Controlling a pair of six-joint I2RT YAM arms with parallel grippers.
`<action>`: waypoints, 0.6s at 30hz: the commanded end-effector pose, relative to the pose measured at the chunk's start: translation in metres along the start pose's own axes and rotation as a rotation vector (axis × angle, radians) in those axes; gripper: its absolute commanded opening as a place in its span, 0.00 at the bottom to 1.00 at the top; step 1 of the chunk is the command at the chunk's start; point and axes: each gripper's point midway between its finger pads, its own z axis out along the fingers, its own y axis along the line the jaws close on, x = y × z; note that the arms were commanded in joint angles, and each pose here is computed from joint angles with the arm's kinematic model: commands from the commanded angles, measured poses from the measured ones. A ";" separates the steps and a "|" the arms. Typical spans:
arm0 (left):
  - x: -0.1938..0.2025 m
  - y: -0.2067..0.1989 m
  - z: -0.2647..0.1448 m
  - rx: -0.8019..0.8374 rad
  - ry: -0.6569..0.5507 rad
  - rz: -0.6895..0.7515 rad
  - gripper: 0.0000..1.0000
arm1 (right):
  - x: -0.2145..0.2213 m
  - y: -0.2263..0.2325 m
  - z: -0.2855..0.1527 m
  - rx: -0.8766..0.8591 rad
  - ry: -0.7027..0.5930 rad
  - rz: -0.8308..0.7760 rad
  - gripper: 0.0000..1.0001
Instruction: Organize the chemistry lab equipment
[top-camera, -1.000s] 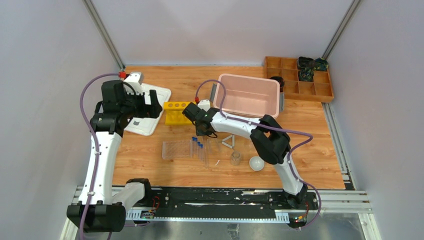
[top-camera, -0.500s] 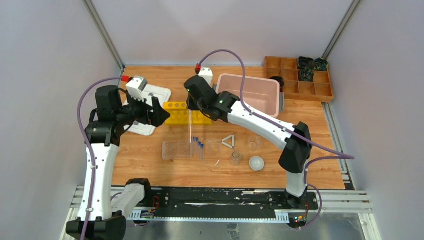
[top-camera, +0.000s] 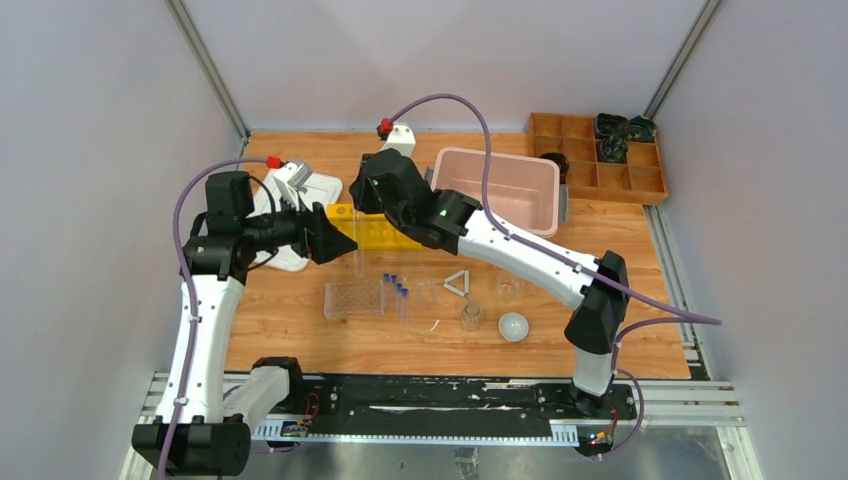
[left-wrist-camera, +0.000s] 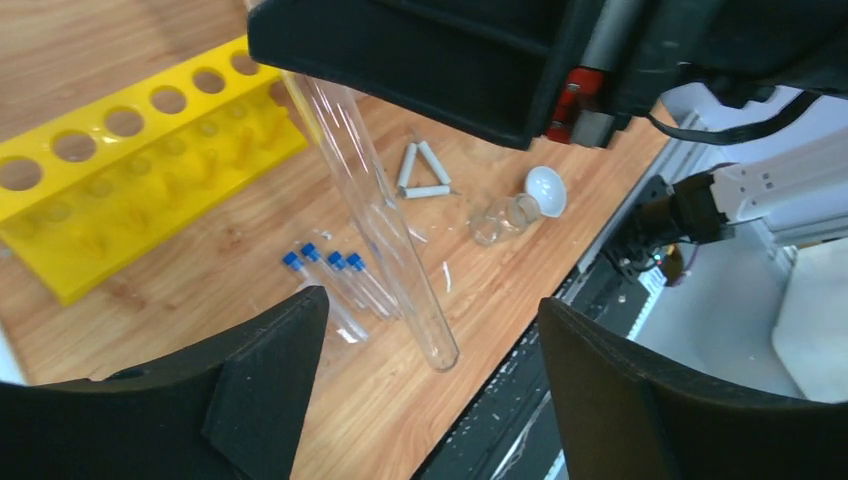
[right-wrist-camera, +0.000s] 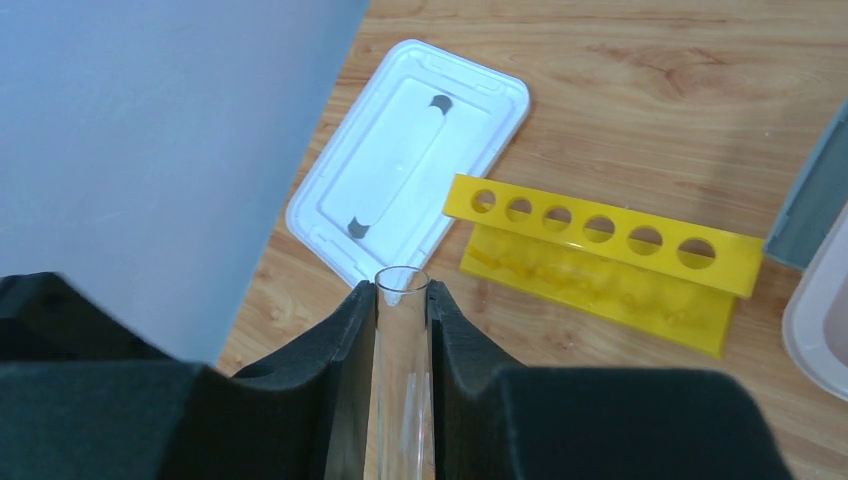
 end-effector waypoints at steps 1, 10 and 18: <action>0.008 -0.014 0.005 0.107 0.023 -0.024 0.79 | -0.047 0.033 -0.030 -0.100 -0.133 0.042 0.00; 0.013 -0.009 0.010 0.118 0.042 -0.035 0.60 | -0.061 0.053 -0.050 -0.170 -0.178 0.047 0.00; 0.013 -0.014 0.011 0.154 0.045 -0.034 0.32 | -0.060 0.061 -0.053 -0.198 -0.184 0.044 0.00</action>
